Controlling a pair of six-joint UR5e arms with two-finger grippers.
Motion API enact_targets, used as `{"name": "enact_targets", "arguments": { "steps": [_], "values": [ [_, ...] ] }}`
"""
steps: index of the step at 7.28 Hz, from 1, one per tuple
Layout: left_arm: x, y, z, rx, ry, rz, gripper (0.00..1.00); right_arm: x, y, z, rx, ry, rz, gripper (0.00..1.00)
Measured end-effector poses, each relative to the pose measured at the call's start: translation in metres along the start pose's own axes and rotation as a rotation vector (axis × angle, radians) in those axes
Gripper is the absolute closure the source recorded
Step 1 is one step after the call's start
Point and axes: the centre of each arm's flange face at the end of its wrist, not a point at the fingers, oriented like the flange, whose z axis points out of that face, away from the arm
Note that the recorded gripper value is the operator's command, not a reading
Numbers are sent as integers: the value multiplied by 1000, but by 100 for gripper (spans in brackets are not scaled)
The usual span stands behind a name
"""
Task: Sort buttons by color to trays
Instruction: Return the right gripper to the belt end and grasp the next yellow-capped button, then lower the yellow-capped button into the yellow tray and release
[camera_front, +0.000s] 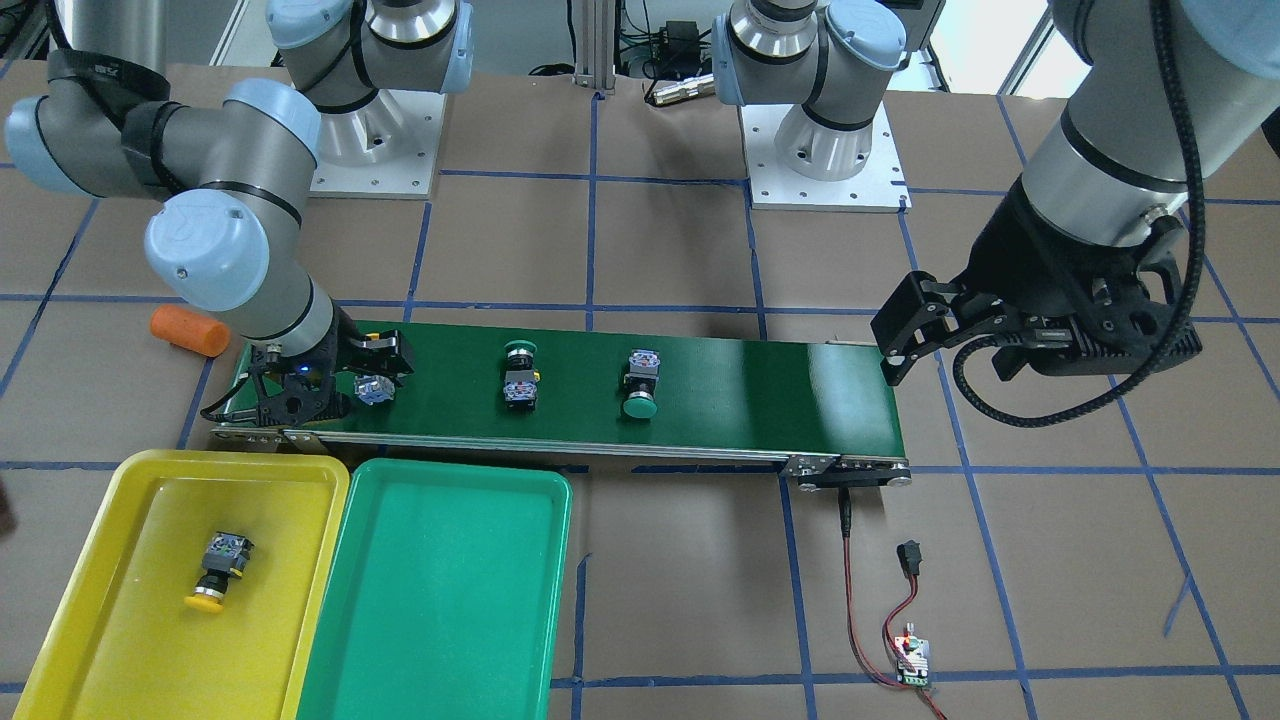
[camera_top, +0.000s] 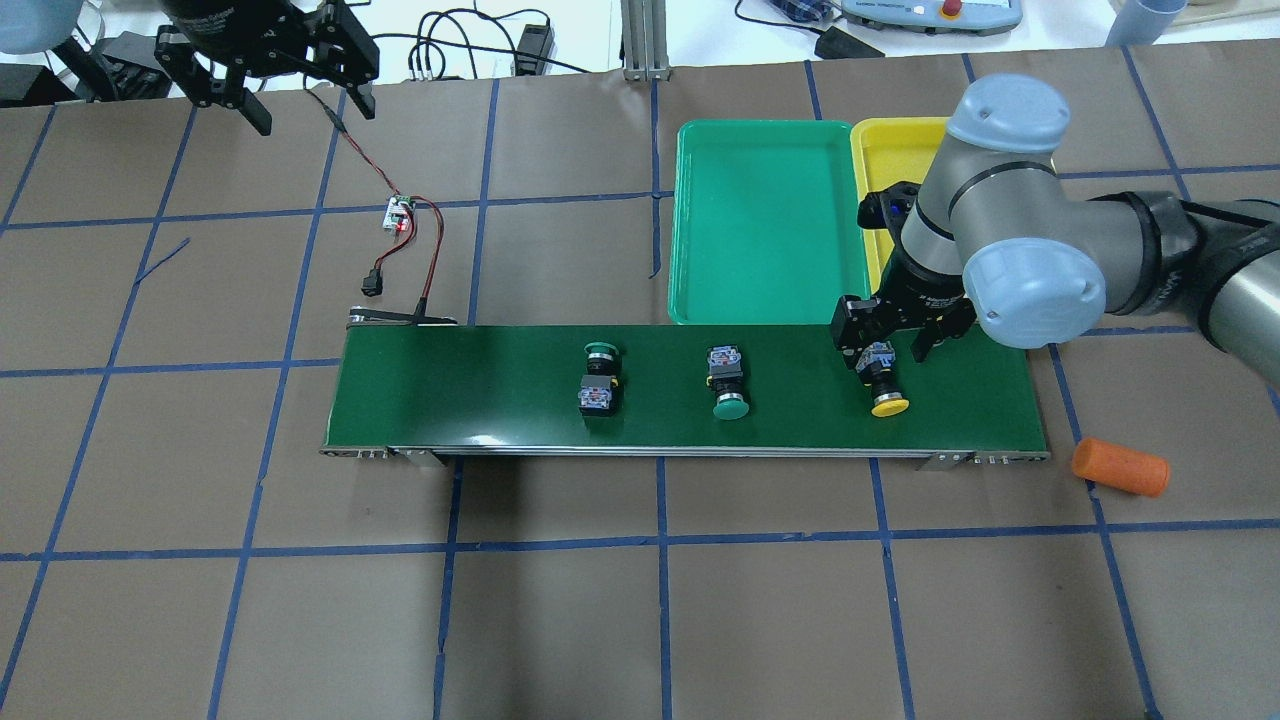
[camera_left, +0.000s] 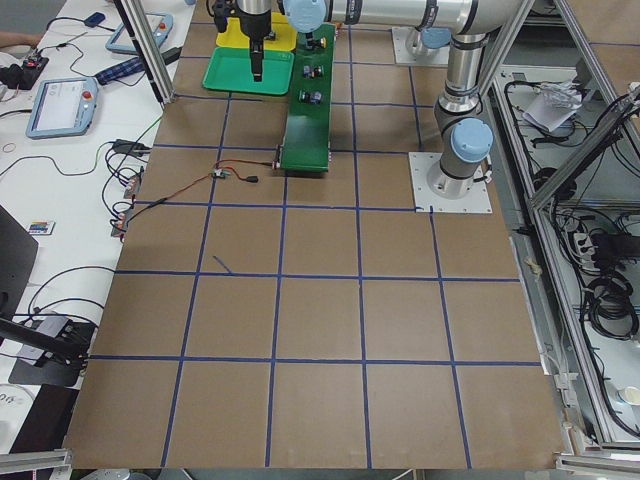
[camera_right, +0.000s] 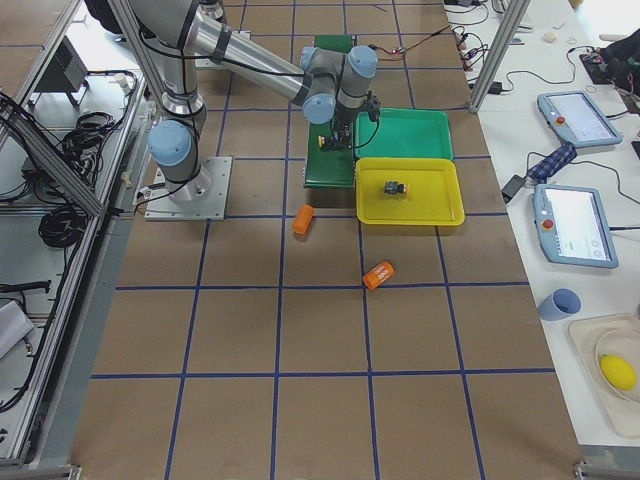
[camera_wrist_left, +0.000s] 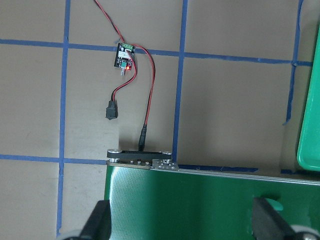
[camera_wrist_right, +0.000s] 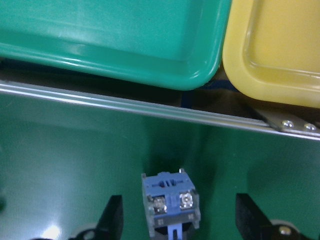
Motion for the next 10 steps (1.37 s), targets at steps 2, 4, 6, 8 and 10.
{"name": "enact_targets", "arguments": {
  "steps": [2, 4, 6, 8, 10],
  "values": [
    [3, 27, -6, -21, -2, 20, 0, 0, 0, 2, 16, 9, -6, 90],
    [3, 47, 4, -39, -7, 26, 0, 6, -17, -22, 68, 42, -10, 90],
    [2, 47, 6, -19, -8, 24, 0, 32, -76, -55, 132, 103, -6, 83],
    [-3, 41, 7, -45, -16, 17, 0, 110, -128, -56, 137, 129, 4, 84],
    [-2, 32, -7, -41, -18, 16, 0, 171, -144, -39, 127, 126, -37, 1]
  ]
}}
